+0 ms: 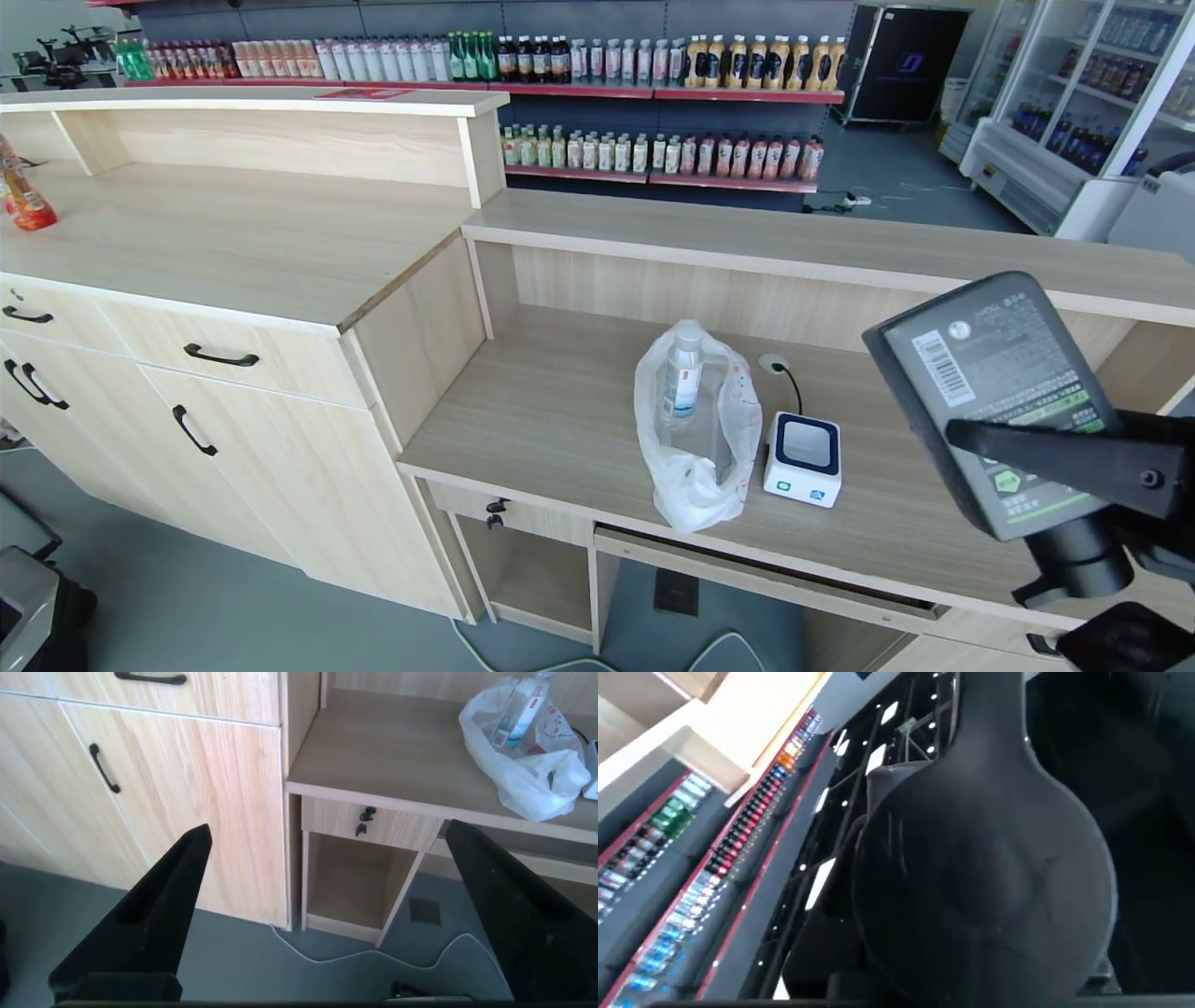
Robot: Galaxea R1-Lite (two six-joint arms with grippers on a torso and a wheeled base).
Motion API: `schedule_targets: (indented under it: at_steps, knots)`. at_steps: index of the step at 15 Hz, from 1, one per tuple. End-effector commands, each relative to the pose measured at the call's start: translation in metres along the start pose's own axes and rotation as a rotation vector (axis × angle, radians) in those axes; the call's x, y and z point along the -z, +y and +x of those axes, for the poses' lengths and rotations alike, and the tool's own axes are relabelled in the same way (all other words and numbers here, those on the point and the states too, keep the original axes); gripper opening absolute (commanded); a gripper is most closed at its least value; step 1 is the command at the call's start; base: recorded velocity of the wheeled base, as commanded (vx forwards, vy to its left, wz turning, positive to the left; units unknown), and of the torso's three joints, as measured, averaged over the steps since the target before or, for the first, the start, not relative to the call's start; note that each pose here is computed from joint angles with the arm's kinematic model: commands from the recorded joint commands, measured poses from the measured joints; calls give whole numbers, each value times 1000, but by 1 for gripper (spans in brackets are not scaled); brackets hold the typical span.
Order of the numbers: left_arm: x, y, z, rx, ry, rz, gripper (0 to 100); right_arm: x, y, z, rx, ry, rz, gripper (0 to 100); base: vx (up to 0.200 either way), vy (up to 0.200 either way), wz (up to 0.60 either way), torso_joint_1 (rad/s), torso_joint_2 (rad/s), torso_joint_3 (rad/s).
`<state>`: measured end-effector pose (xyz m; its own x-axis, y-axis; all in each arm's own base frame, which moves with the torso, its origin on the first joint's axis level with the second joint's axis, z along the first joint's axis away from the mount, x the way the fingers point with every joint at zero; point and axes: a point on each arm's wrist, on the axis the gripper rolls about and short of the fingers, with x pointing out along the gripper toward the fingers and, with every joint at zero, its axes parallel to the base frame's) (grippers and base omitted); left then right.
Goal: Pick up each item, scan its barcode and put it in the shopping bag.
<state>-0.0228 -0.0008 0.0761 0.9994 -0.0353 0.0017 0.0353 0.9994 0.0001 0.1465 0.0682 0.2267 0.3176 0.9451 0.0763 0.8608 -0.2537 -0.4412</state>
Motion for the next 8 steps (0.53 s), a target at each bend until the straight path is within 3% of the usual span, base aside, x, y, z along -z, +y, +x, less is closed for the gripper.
schedule_targets:
  at_steps: [1, 5, 8]
  knots:
    - [0, 0, 0, 0, 0, 0, 100, -1, -24, -1, 95, -6, -67, 0, 0, 0, 0, 0, 0, 0]
    - [0, 0, 0, 0, 0, 0, 100, -5, -41, 1, 191, -21, -139, 0, 0, 0, 0, 0, 0, 0]
    - [0, 0, 0, 1, 0, 0, 100, -9, -45, -4, 187, -46, -162, 0, 0, 0, 0, 0, 0, 0]
